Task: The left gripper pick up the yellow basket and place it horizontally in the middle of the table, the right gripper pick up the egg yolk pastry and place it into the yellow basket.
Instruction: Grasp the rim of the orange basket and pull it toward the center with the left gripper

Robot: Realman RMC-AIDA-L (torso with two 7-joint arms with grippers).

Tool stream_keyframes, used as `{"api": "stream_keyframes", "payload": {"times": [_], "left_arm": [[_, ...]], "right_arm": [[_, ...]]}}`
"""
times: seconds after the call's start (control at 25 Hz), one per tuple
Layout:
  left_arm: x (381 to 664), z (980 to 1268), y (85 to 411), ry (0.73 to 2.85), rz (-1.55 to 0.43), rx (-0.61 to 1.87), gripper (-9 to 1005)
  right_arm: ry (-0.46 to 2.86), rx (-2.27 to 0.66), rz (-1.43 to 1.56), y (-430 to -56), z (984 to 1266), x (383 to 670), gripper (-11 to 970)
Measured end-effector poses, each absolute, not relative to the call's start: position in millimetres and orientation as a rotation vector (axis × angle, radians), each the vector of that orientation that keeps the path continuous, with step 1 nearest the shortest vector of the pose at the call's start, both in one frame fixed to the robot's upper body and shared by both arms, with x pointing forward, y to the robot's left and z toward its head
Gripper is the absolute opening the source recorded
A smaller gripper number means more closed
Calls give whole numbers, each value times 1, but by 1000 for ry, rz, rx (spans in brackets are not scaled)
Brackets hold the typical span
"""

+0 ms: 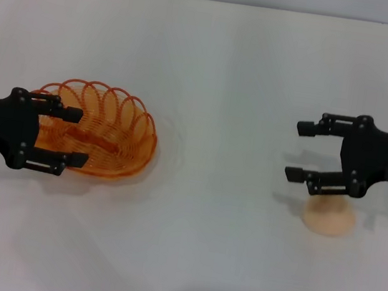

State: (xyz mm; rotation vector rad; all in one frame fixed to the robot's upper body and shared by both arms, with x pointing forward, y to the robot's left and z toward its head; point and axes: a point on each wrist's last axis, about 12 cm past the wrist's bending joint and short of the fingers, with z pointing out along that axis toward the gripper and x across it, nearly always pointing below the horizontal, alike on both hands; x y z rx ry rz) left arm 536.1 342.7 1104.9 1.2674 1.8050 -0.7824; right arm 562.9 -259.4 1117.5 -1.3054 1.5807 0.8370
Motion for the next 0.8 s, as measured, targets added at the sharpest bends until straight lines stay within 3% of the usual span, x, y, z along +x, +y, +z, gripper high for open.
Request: {"api": "stream_keyframes", "payload": {"times": [0.8], "left_arm": [[541,1108,341,1795,-773,1273,779]], "right_arm": [[1566,-1280,807,-260,1118,566,779]]}}
